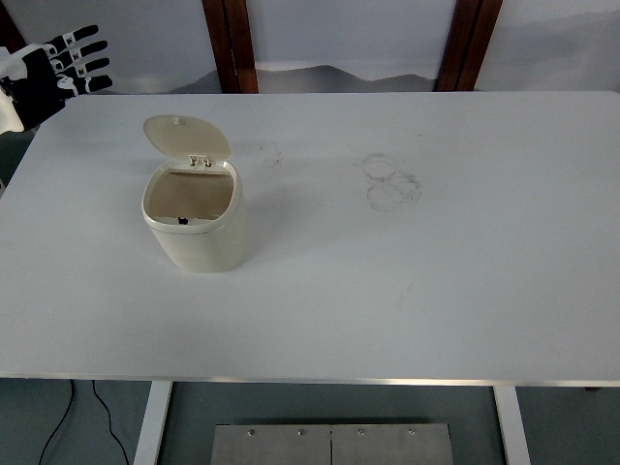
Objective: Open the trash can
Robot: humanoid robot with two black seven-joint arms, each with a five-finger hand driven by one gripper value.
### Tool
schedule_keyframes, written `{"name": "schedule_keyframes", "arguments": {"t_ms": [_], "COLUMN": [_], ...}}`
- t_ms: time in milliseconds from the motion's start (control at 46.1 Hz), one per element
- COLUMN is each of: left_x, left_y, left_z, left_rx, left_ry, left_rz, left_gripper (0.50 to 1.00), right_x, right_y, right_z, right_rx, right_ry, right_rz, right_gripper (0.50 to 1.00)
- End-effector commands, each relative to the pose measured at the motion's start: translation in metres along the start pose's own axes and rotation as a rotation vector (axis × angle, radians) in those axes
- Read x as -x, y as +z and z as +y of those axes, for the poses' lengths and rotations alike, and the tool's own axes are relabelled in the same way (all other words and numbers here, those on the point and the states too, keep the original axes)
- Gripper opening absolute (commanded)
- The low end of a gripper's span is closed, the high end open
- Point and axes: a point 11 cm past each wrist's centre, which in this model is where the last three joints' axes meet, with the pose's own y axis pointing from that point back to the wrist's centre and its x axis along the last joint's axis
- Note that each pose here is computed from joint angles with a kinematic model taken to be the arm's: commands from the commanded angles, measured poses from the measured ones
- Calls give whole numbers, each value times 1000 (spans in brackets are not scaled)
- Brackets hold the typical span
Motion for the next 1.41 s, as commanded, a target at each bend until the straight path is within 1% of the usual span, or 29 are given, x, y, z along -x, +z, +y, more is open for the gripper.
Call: {"name": "schedule_keyframes", "arguments": {"t_ms": [0, 195, 434, 521, 673, 781, 998, 1150, 1389], "left_x": [-12, -41, -53, -53, -57, -51, -46, -40, -44], "left_y": [-9, -30, -67, -73, -69, -72, -104, -119, -124], "left_z": [4, 20, 27, 26, 29, 24, 27, 27, 34], "left_rx": [31, 109, 138, 154, 231, 270, 245, 225, 241], "left_ry": [49, 176, 267, 280, 274, 251, 273, 280, 304], "left_rz": [40, 172, 284, 319, 405, 465, 514, 535, 560], "left_gripper": [1000, 1000, 1000, 1000, 1000, 1000, 1000, 1000, 1000], "right_x": [0, 0, 0, 0, 0, 0, 0, 0, 0], "right_y": [0, 0, 0, 0, 0, 0, 0, 0, 0], "right_z": [0, 0, 0, 0, 0, 0, 0, 0, 0], "right_rx": [0, 0, 0, 0, 0, 0, 0, 0, 0], "right_ry": [-1, 0, -1, 0, -1, -1, 0, -1, -1], "right_rz": [0, 0, 0, 0, 0, 0, 0, 0, -1], "right_gripper": [995, 995, 995, 995, 995, 995, 995, 995, 995]}}
